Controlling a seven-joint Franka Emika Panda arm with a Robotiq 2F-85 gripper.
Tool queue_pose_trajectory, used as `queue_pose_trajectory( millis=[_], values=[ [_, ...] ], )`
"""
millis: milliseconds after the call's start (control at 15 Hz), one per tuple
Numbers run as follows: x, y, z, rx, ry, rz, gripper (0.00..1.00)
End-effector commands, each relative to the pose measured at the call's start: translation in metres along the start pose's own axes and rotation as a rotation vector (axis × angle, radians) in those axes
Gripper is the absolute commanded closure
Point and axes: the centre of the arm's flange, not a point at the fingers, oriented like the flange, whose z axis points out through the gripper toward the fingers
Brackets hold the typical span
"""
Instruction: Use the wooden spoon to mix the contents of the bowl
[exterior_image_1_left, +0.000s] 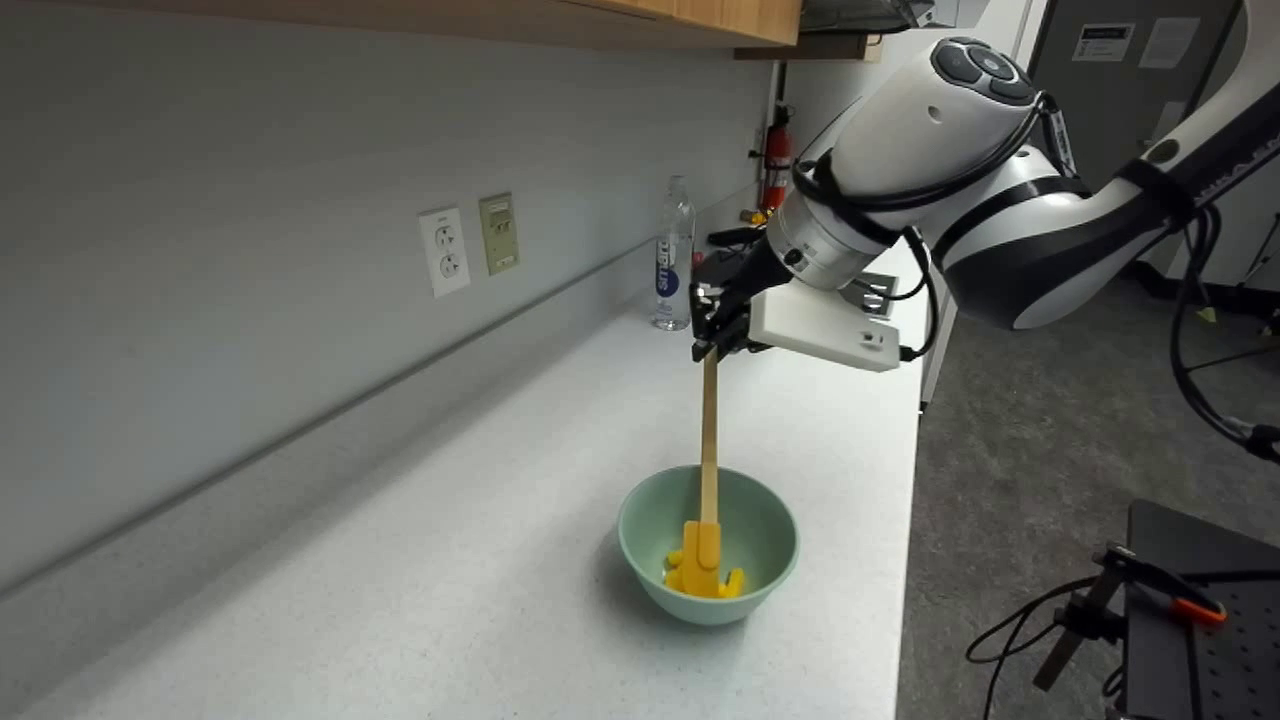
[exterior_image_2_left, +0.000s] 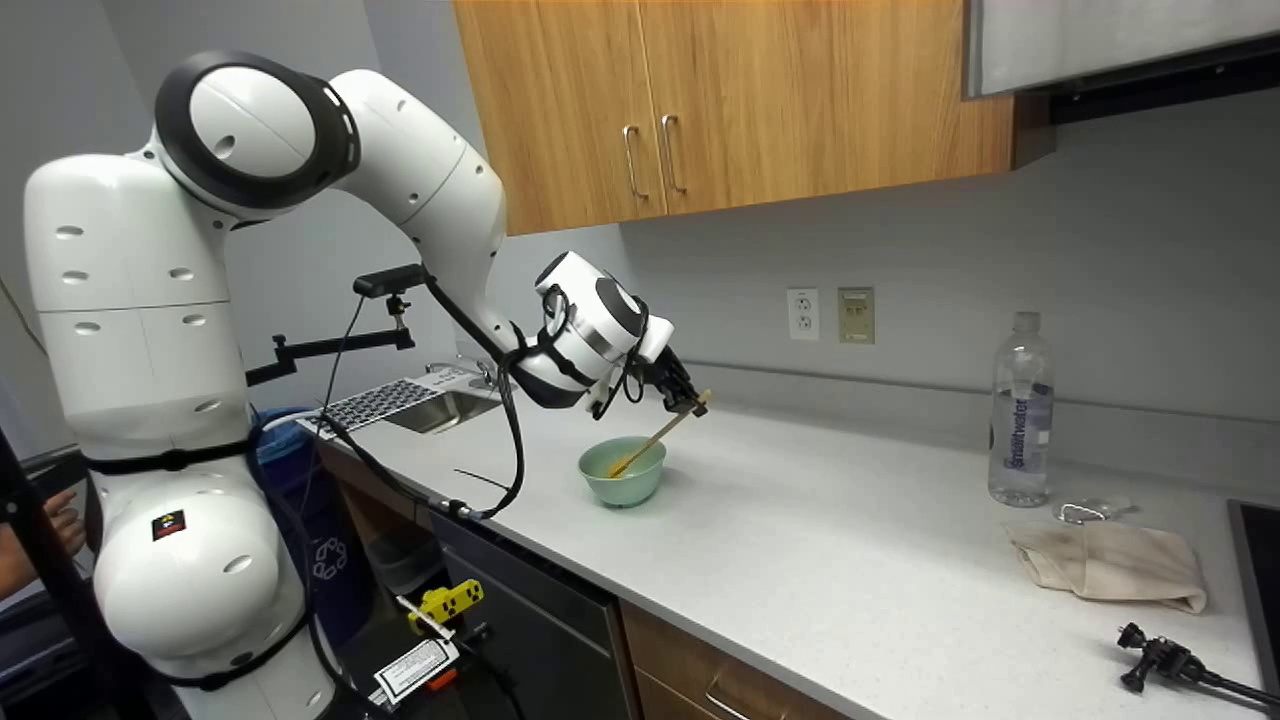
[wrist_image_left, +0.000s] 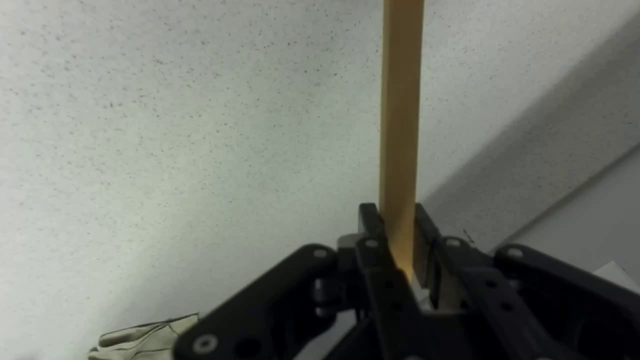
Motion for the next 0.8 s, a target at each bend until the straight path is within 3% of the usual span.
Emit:
queue_pose_trajectory(
  millis=[0, 333, 733],
  values=[
    [0.000, 0.004, -0.007, 0.020, 0.071, -0.105, 0.96],
    [0.005, 0.005, -0.007, 0.052, 0.211, -0.277, 0.96],
    [0.011, -0.003, -0.008, 0.079, 0.356, -0.343, 0.96]
  ],
)
